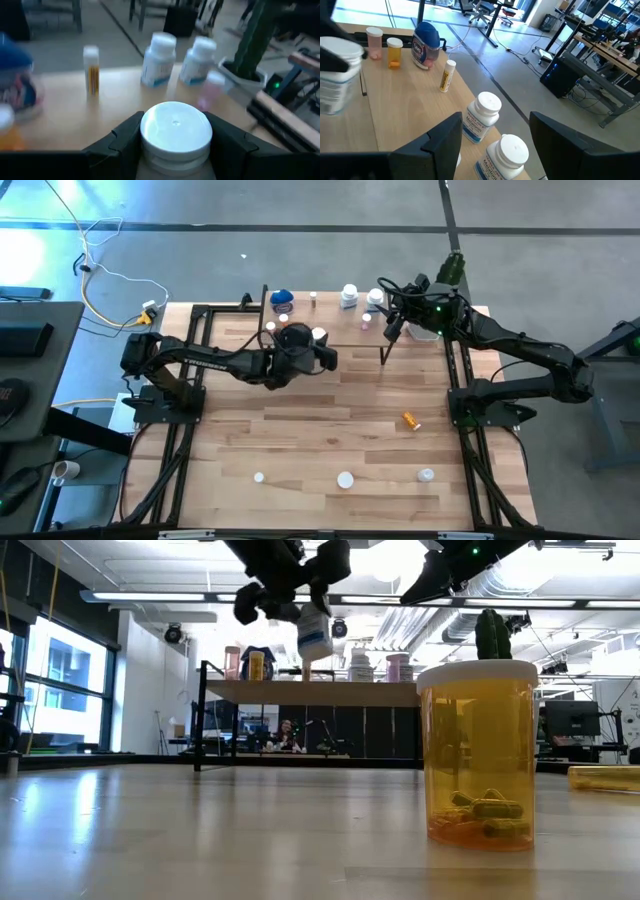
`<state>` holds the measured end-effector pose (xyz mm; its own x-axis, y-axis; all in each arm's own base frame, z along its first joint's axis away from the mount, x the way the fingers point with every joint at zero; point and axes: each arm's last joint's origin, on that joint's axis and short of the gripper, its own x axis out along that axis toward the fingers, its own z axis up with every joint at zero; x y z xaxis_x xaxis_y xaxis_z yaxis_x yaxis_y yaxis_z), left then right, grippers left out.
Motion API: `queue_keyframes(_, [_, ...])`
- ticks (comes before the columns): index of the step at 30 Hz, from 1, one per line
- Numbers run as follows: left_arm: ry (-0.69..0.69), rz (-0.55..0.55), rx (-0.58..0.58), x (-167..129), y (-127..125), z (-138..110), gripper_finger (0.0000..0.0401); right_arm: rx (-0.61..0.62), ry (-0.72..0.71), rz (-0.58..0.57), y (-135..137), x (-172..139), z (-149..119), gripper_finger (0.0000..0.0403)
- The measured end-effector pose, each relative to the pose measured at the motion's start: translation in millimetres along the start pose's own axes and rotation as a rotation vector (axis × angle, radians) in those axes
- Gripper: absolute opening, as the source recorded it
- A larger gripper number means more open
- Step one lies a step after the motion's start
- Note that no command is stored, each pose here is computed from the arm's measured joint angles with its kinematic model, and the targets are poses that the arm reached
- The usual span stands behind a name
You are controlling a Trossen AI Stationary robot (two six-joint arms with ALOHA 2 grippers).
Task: Pick and place medicine bottles onto shelf by color
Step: Put the white pill bottle on the shelf
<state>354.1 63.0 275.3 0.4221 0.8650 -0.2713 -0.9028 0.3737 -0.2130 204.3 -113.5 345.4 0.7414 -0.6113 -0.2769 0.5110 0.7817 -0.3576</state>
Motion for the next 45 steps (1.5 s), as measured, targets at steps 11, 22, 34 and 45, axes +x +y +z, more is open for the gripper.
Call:
queue_keyframes(11, [-0.206, 0.140, 0.110, 25.9, -4.9, 8.5, 0.0172, 0.000, 0.000, 0.000, 0.0, 0.0, -0.1, 0.0222])
queue_keyframes(22, [-0.210, 0.187, 0.159, 44.1, -7.1, -10.4, 0.0172, -0.023, 0.001, 0.000, 0.0, 0.0, -0.1, 0.0222])
queue_keyframes(34, [-0.208, 0.179, 0.130, 54.7, 0.0, -5.3, 0.0172, -0.018, 0.001, 0.000, 0.0, 0.0, -0.1, 0.0222])
queue_keyframes(45, [-0.177, 0.193, 0.114, 57.0, 3.7, -10.1, 0.0172, -0.018, 0.000, 0.000, 0.0, 0.0, -0.1, 0.0222])
